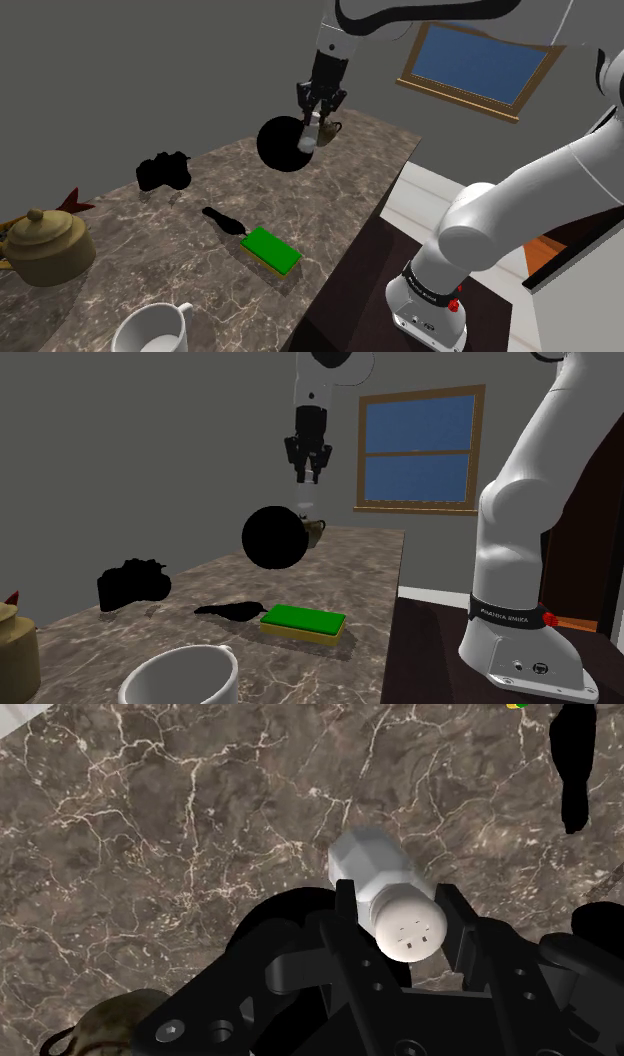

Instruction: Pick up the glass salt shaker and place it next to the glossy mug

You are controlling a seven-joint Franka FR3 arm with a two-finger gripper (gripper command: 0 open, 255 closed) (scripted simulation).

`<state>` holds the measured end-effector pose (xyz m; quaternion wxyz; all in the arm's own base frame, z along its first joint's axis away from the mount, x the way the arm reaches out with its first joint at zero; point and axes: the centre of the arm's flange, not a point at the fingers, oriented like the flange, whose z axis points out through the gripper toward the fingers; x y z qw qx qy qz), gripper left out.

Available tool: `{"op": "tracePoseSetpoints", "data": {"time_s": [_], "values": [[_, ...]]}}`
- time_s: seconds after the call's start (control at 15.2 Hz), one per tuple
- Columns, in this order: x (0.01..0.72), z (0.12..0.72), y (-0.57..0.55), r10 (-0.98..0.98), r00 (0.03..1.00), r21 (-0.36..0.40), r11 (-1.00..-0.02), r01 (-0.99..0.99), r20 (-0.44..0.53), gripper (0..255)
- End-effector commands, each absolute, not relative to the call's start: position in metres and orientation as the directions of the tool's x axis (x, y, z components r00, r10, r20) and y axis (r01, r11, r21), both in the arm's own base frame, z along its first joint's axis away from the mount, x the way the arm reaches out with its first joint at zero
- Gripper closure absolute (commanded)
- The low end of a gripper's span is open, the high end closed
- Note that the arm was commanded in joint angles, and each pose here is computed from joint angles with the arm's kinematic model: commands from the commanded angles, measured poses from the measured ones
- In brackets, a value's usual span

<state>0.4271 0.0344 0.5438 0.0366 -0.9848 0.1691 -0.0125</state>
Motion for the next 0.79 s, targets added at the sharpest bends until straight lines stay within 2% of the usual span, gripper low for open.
{"op": "tracePoseSetpoints", "data": {"time_s": [0.0, 0.73], "values": [[0.422, 0.543, 0.061, -0.335, 0.942, -0.076, -0.940, -0.333, 0.012, 255], [0.399, 0.544, 0.205, -0.335, 0.942, -0.076, -0.940, -0.333, 0.012, 255]]}}
